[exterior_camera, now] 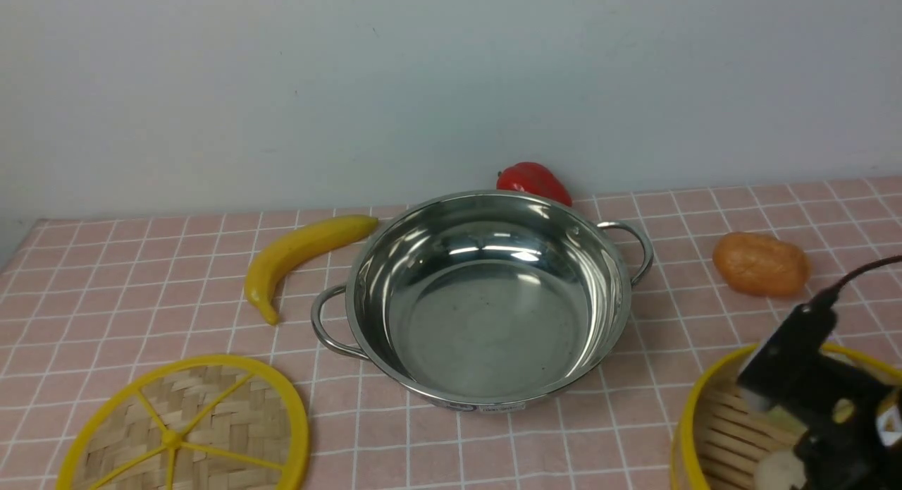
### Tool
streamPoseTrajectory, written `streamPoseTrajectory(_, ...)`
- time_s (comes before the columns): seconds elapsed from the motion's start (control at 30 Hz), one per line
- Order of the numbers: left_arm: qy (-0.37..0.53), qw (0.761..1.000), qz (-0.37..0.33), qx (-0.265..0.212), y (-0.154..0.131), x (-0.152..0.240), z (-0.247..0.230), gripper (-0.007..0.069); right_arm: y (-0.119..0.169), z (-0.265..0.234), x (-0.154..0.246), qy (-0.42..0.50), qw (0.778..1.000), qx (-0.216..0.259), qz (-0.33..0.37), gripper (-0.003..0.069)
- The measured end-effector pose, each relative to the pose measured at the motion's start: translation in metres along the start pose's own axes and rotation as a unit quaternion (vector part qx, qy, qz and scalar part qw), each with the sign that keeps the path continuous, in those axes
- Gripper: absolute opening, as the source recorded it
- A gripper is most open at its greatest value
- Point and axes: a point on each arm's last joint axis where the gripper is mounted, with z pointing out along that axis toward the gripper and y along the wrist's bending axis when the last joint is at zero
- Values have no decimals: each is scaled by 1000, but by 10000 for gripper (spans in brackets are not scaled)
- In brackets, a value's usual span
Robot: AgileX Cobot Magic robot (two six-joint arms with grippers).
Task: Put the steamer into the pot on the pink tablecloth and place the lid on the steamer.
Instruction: 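Reach for and grasp the rim of the bamboo steamer holding the buns with the right gripper, then place the bamboo steamer basket of food into the steel pot with the right gripper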
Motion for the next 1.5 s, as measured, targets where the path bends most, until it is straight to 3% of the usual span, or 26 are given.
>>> streamPoseTrajectory(0.27, 0, 1000, 0, 0, 0, 0, 0, 243, 10, 35, -16, 42, 999, 6, -30, 340)
streamPoseTrajectory(0.47, 0, 1000, 0, 0, 0, 0, 0, 243, 7, 50, -17, 74, 997, 13, -29, 197)
streamPoseTrajectory(0.53, 0, 1000, 0, 0, 0, 0, 0, 243, 8, 50, -17, 75, 997, 12, -12, 55)
streamPoseTrajectory(0.83, 0, 1000, 0, 0, 0, 0, 0, 243, 9, -5, -29, 29, 999, 23, -28, 61)
streamPoseTrajectory(1.03, 0, 1000, 0, 0, 0, 0, 0, 243, 10, -61, -62, -24, 993, 38, -113, 61)
streamPoseTrajectory(1.17, 0, 1000, 0, 0, 0, 0, 0, 243, 26, -83, -91, -57, 963, 60, -256, 61)
streamPoseTrajectory(1.37, 0, 1000, 0, 0, 0, 0, 0, 243, 70, -67, -147, -49, 909, 77, -406, 61)
streamPoseTrajectory(1.5, 0, 1000, 0, 0, 0, 0, 0, 243, 78, -41, -186, -35, 898, 96, -429, 61)
